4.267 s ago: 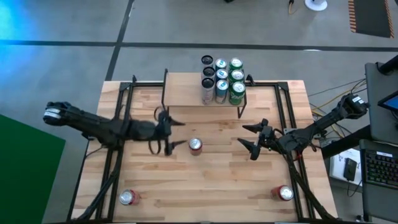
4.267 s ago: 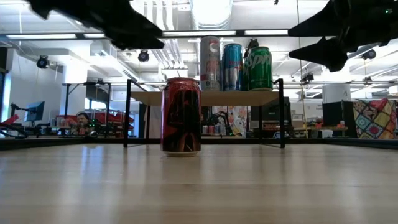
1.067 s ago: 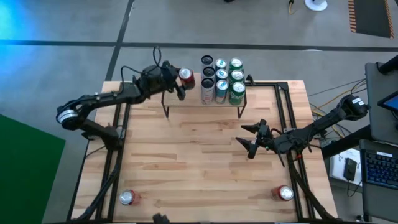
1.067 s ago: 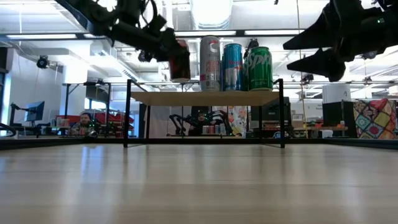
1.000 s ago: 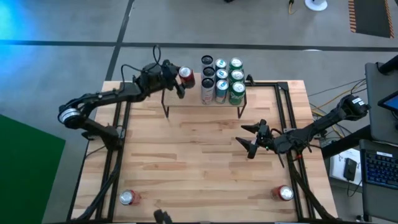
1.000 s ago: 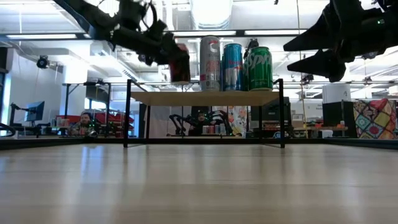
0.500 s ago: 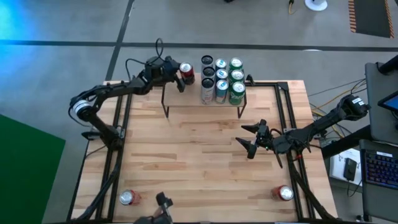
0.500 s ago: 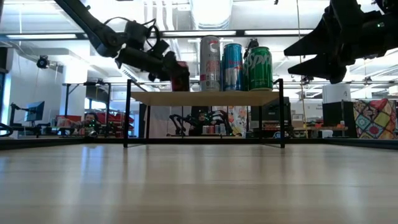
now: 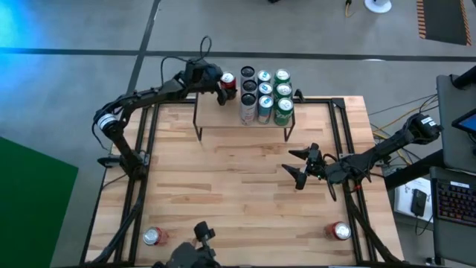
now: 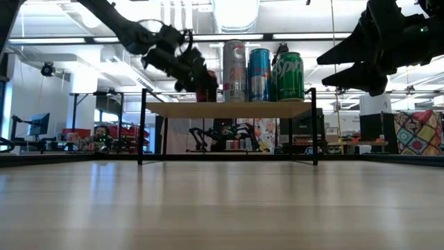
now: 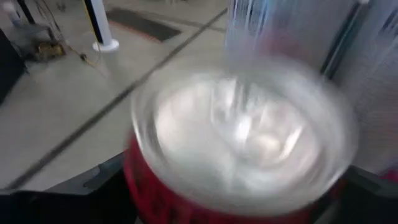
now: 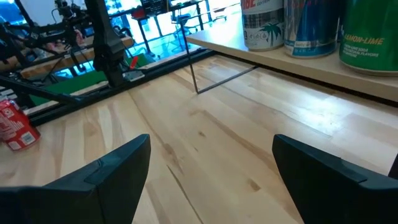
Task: Place canned beverage on shelf
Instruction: Put the top red soda can on the shelf, then put the right red soda can on the shelf aligned with the other red soda can
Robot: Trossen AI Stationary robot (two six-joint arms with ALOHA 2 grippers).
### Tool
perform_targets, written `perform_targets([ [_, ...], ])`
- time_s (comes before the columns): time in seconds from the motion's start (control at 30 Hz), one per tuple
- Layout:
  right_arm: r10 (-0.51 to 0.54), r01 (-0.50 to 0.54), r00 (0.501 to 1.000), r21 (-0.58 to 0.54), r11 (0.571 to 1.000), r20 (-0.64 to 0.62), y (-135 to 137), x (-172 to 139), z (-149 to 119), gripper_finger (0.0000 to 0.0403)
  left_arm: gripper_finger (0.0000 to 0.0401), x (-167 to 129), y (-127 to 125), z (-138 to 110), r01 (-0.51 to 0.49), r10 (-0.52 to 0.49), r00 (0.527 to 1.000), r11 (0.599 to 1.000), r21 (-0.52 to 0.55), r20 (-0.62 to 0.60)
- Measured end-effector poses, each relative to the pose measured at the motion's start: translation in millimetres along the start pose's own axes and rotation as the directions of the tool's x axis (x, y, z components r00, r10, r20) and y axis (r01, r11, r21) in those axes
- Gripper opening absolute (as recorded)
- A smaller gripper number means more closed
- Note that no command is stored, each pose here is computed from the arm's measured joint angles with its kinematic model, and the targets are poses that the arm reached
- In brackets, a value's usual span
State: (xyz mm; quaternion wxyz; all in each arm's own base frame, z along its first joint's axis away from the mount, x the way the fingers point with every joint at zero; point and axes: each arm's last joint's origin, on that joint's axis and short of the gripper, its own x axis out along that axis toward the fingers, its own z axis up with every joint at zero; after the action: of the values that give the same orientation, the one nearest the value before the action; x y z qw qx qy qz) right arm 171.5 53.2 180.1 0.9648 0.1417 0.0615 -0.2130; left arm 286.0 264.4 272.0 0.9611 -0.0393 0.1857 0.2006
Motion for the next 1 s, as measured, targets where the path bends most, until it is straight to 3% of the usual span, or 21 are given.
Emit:
perform_targets([
  [0.2,0.001,-0.001,1.0,0.0,1.0,0.0,0,0,0,0.0325,0.0345,-15,-3,17,-0.009,0.009,1.0,1.0,0.003,-0.002],
  [0.33,0.002,-0.002,1.0,0.0,1.0,0.0,0,0,0,0.0325,0.0345,-40,-8,35,-0.053,0.051,0.996,0.998,0.031,0.071],
  [0.53,0.016,-0.016,1.0,-0.002,1.0,-0.006,1,-1,0,0.0325,0.0345,-82,-24,32,-0.101,0.094,0.989,0.993,0.059,0.111],
  [0.7,0.022,-0.022,0.999,-0.017,1.0,-0.025,1,-1,-2,0.0325,0.0345,-115,-54,0,-0.064,0.052,0.982,0.996,0.061,0.182],
  [0.83,0.042,-0.043,0.998,-0.019,0.999,-0.038,4,0,1,0.0325,0.0345,-139,-91,-34,0.039,-0.053,0.944,0.998,0.047,0.327],
  [1.0,0.205,-0.208,0.975,-0.026,0.978,-0.085,14,0,8,0.0325,0.0345,-159,-138,-76,0.144,-0.142,0.878,0.989,0.031,0.457],
])
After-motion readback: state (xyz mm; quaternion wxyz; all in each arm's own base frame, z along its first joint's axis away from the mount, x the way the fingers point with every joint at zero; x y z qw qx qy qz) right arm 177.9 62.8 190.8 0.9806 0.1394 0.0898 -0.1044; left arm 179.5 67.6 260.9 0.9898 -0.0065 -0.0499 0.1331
